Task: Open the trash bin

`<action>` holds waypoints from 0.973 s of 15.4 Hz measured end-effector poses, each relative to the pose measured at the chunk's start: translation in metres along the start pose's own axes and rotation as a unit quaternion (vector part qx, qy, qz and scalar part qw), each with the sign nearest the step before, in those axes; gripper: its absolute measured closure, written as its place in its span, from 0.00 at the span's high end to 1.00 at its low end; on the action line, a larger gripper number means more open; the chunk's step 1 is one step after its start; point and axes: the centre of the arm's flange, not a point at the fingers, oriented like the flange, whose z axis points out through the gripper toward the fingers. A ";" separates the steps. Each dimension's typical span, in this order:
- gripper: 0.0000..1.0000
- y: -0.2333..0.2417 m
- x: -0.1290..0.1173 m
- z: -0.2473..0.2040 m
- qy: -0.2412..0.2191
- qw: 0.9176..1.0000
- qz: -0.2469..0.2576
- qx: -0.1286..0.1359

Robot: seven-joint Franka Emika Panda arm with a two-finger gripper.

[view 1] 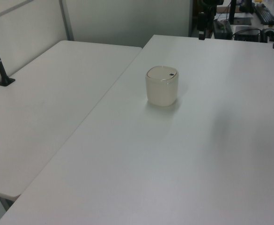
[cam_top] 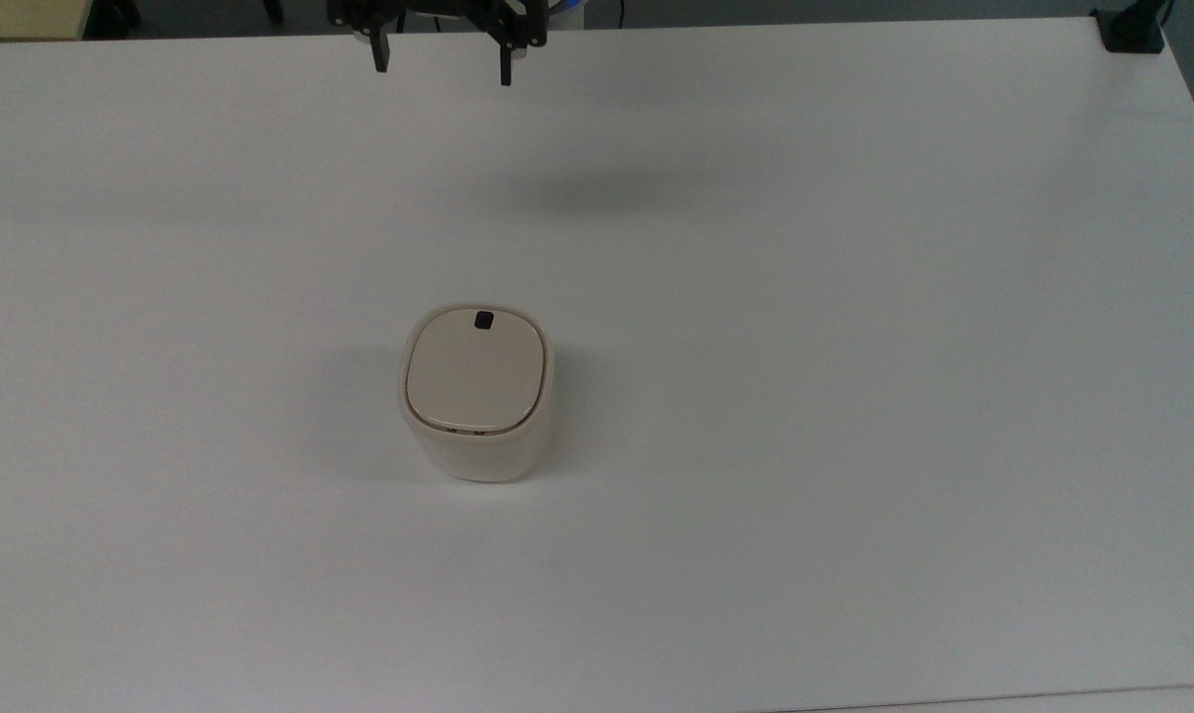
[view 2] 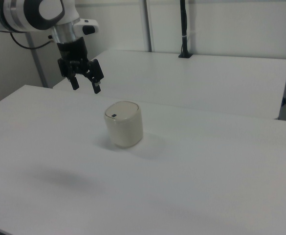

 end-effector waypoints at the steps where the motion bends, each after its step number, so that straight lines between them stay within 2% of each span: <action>1: 1.00 0.000 0.000 0.001 -0.001 1.000 0.000 0.000; 15: 1.00 0.000 0.000 0.003 -0.003 1.000 0.000 0.000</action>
